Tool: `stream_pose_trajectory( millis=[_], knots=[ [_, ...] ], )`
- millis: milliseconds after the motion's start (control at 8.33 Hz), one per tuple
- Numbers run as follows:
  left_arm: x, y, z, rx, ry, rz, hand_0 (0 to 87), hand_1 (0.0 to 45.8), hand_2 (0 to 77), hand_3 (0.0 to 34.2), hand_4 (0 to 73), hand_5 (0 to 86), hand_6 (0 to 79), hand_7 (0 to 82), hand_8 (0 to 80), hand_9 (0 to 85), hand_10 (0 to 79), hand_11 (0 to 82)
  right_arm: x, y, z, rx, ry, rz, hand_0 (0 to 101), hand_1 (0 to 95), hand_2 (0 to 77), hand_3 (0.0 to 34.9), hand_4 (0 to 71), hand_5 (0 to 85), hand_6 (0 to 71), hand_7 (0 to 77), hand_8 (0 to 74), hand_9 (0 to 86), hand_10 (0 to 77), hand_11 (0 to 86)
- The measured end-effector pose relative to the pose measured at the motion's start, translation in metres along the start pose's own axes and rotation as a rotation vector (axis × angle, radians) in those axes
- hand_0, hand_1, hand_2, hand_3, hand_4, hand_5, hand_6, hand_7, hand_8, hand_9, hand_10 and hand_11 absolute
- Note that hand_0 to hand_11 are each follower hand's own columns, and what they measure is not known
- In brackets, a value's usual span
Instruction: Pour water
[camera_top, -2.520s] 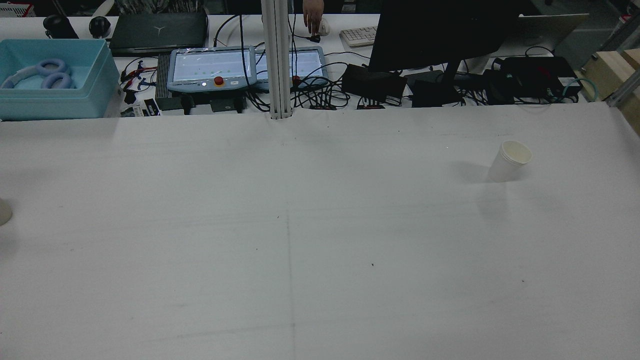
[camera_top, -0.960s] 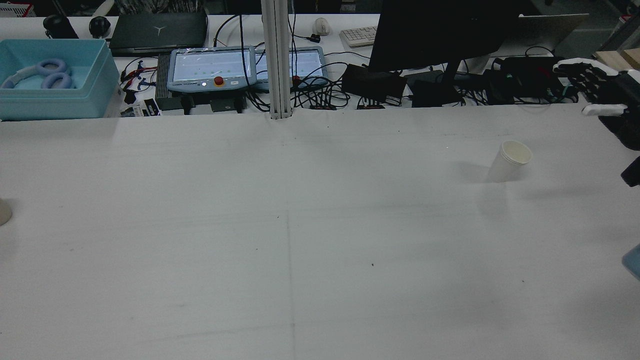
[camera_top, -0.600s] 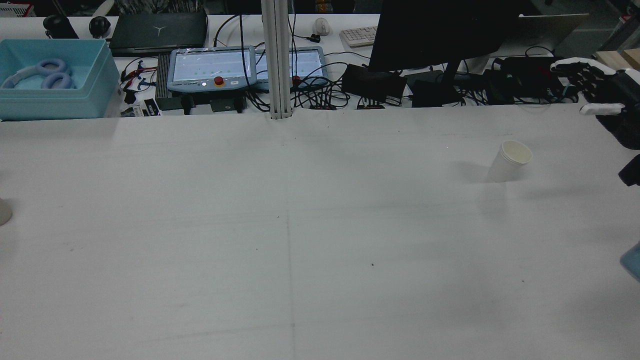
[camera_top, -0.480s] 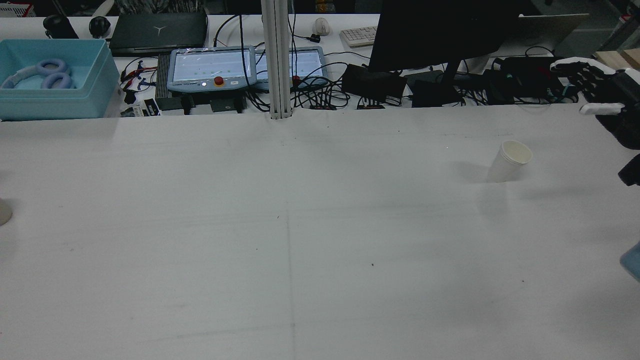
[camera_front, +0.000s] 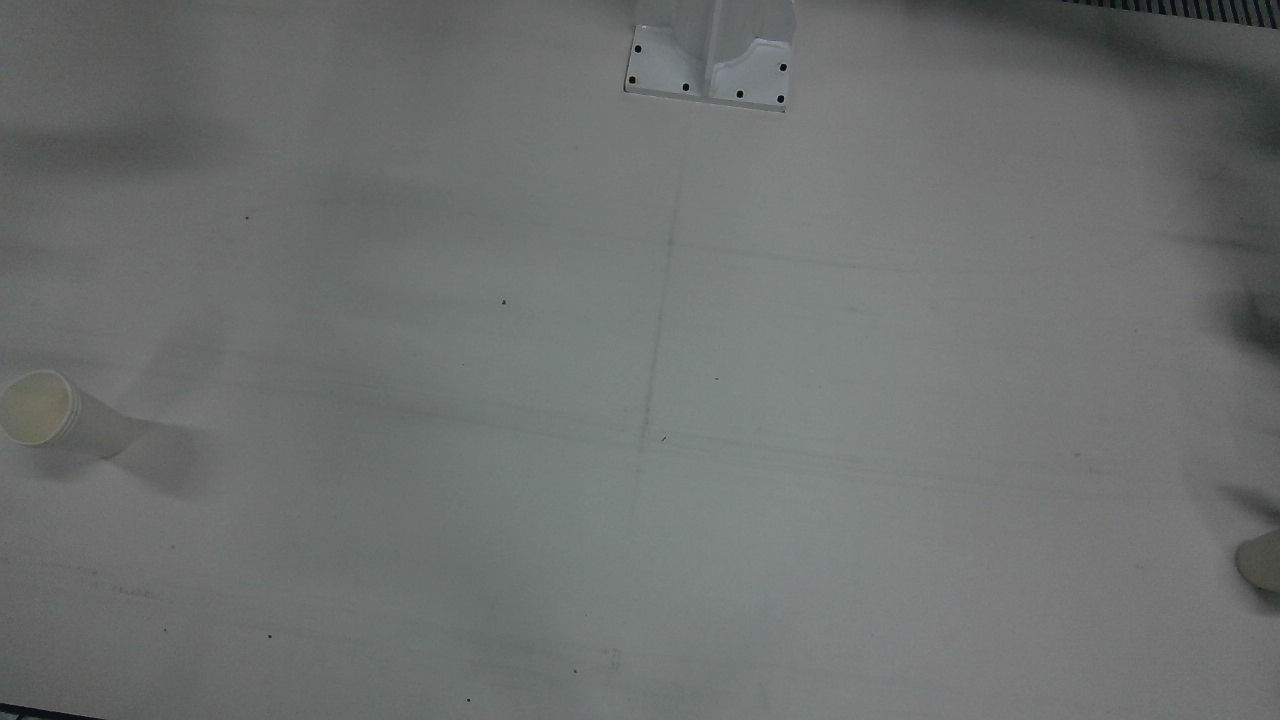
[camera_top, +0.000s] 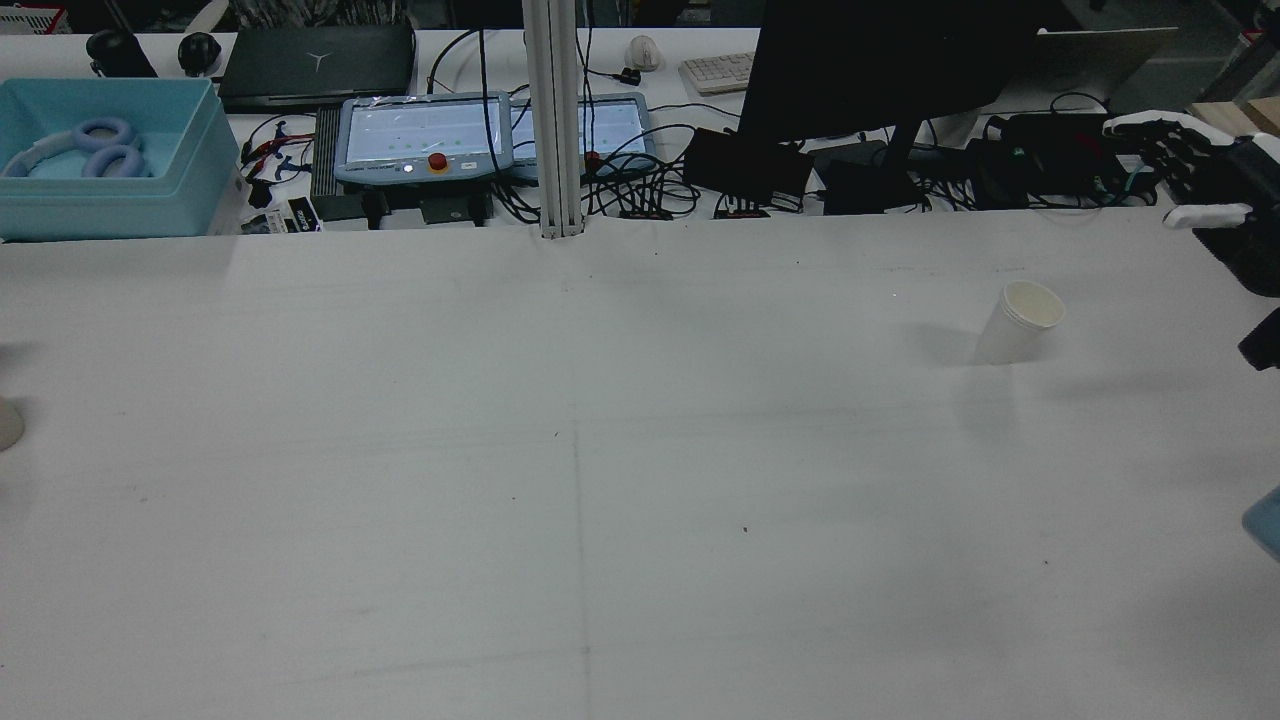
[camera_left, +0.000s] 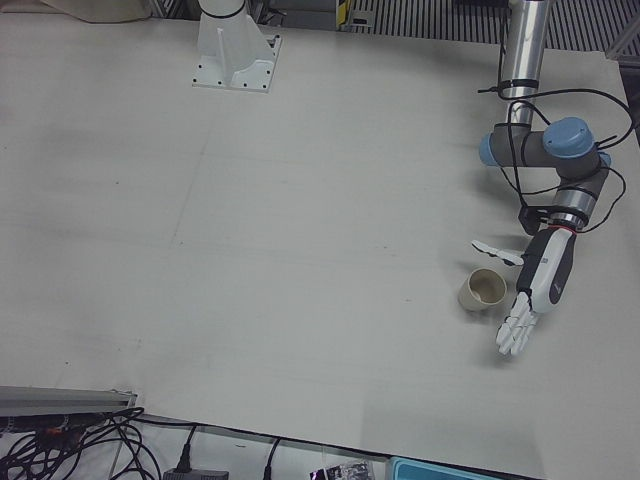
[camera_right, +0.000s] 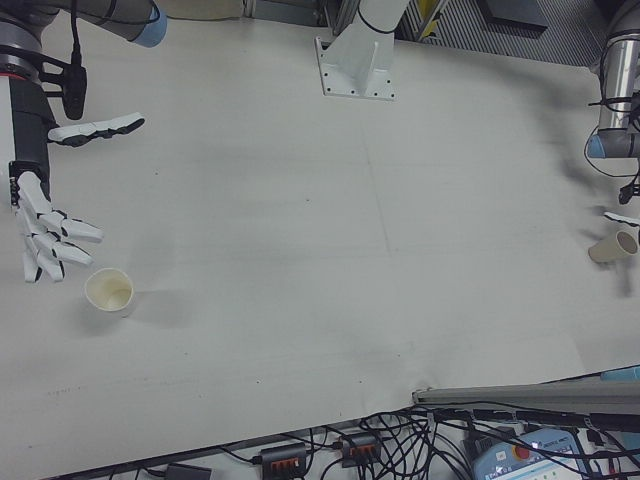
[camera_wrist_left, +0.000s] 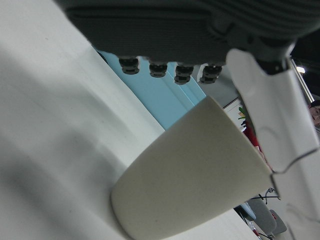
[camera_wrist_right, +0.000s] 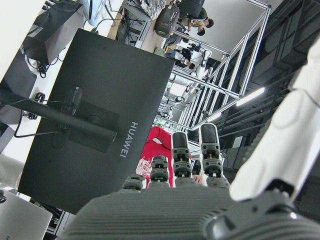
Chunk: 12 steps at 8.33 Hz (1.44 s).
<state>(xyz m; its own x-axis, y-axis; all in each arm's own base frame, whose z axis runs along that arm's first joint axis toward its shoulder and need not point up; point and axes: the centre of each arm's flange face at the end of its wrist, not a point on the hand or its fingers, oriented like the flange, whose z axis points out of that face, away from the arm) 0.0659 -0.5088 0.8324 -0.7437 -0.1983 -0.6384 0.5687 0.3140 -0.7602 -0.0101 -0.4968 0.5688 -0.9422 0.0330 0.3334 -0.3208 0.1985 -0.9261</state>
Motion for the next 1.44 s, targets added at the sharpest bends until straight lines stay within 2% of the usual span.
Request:
stream_pose_trajectory(
  millis=[240,480,720,960,1440],
  knots=[
    [-0.001,-0.003,0.001,0.013,0.021,0.001,52.5,6.0,0.5,4.9,7.6,4.4,3.3,7.6,5.4,1.1,2.2,4.9,0.000,-0.001,-0.001,0.002,0.000,0.000,47,7.1,0.0,0.0,12.0,27.3,13.6,25.1,9.3,9.8,1.6,4.4],
    [-0.001,-0.003,0.002,0.017,0.028,0.002,52.6,4.9,0.5,4.9,7.1,4.4,3.3,7.6,5.4,1.1,2.2,5.5,-0.001,-0.002,-0.003,0.004,0.001,0.001,47,7.1,0.5,0.0,13.6,27.3,13.6,25.1,7.6,9.3,1.6,4.4],
    [-0.007,0.001,0.004,0.008,0.018,0.003,52.5,4.9,0.5,4.8,8.7,4.4,3.3,7.6,4.4,1.1,2.2,5.5,-0.001,-0.002,-0.003,0.005,0.001,0.001,47,7.1,0.0,0.0,12.0,27.3,12.5,24.0,7.6,9.3,1.6,4.4],
    [-0.014,0.007,0.006,-0.002,0.004,0.007,52.4,7.1,1.1,4.8,7.6,4.4,3.3,7.6,4.9,1.1,2.2,4.4,-0.001,-0.003,-0.004,0.007,0.001,0.001,47,7.1,0.0,0.0,12.0,27.3,12.5,23.5,7.6,9.3,1.6,2.7],
    [-0.017,0.014,0.017,-0.006,0.004,0.016,53.2,6.0,1.1,4.7,12.0,6.5,3.8,7.6,4.9,1.1,2.2,5.5,-0.002,-0.005,-0.006,0.011,0.000,0.000,46,7.1,0.0,0.0,10.9,27.3,12.0,22.9,7.6,9.3,1.6,2.7]
  ],
)
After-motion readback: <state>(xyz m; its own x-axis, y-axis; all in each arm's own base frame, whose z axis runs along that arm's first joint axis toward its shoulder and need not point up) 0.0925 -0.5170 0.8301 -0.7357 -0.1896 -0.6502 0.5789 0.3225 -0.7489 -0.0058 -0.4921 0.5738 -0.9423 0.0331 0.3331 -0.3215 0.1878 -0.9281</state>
